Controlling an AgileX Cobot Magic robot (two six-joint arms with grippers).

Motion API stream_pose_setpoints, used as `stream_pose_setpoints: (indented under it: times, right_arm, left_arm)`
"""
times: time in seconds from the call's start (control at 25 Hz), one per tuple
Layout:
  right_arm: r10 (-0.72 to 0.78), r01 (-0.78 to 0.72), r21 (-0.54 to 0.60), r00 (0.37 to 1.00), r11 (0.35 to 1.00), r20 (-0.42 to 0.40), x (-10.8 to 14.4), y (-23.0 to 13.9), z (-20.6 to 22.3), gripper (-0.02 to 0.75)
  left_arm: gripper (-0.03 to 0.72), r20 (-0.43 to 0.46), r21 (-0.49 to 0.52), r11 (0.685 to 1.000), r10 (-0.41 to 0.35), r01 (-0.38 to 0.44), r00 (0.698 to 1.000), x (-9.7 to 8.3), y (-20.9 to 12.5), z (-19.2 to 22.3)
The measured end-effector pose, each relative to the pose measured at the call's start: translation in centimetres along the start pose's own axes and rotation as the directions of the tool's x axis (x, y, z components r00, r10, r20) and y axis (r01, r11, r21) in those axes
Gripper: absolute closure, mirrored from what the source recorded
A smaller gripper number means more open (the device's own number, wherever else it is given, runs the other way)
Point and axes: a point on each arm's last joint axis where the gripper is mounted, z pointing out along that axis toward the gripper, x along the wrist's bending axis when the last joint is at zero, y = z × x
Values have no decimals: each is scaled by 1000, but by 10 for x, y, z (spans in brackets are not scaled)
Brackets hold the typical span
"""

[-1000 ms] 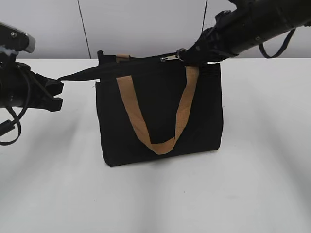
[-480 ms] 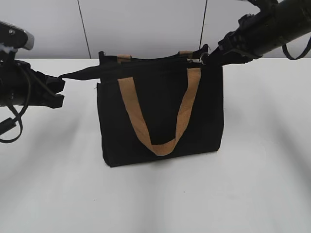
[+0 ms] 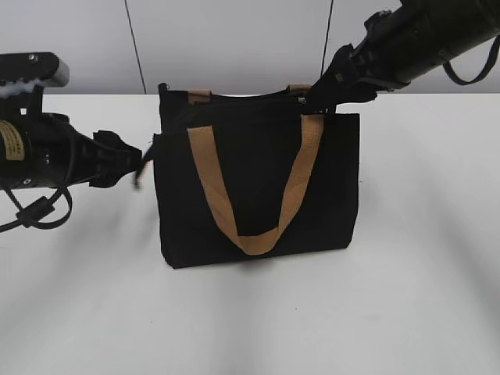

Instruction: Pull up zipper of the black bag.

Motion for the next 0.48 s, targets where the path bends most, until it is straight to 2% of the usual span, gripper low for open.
stream_pose_setpoints:
  times: [0.12, 0.2, 0.28, 0.48]
  right_arm:
    - [-18, 17, 20, 999, 1000, 36, 4, 1, -13, 376]
    - [-23, 21, 37, 999, 999, 49, 7, 1, -20, 375]
    - [-30, 27, 54, 998, 998, 55, 10, 0, -27, 375]
    - [-24, 17, 91, 997, 996, 70, 20, -13, -42, 372]
  left_arm:
    - [190, -61, 112, 985, -122, 128, 991, -1, -3, -6]
    - [191, -89, 148, 973, -163, 175, 983, -2, 3, -15]
    - [207, -112, 169, 962, -198, 215, 974, -1, 11, -27]
    - [248, -139, 185, 953, -218, 241, 966, -2, 21, -62]
